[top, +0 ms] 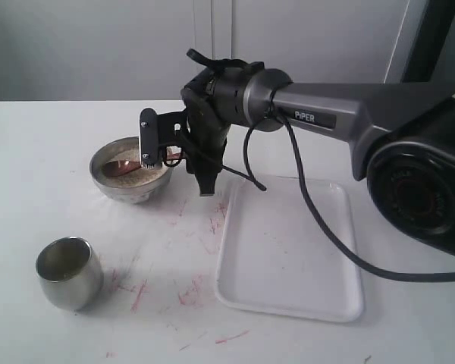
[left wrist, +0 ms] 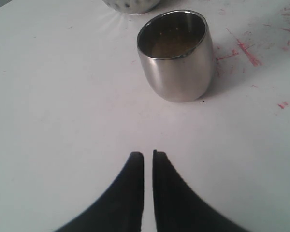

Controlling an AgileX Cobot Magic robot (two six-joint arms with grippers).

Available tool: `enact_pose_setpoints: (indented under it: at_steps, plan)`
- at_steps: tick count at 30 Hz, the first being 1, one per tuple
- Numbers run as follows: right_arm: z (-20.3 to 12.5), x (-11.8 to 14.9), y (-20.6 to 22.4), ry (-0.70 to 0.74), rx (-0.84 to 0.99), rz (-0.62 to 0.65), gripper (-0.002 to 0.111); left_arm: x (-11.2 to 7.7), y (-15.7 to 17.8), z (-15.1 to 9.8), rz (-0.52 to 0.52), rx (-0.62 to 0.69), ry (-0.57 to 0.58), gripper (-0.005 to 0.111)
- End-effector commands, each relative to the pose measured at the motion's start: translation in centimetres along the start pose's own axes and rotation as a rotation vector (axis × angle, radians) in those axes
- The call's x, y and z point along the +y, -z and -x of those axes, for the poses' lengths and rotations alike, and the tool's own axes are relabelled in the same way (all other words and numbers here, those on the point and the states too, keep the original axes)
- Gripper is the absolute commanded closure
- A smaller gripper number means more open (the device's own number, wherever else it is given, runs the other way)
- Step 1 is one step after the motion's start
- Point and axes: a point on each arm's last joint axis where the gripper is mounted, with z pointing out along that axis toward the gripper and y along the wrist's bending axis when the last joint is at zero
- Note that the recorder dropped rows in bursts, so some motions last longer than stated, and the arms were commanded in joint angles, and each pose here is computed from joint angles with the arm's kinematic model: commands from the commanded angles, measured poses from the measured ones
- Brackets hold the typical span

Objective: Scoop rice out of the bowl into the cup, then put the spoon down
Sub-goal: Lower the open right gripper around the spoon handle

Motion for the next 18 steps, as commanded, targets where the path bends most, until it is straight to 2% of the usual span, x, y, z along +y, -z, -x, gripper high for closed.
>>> enact_pose_setpoints:
  at_steps: [1, 13, 18]
  plan:
    - [-0.04, -0.28, 0.02, 0.008, 0.009, -0.037, 0.061, -0.15, -0.08, -0.56, -0.011, 0.038, 0.005, 0.092]
    - [0.41, -0.52, 0.04, -0.012, -0.041, -0.064, 0.061, -0.15, -0.08, -0.56, -0.011, 0.038, 0.005, 0.092]
    - [0.38, -0.44, 0.04, -0.015, -0.037, -0.055, 0.071, -0.15, -0.08, -0.56, -0.011, 0.038, 0.005, 0.092]
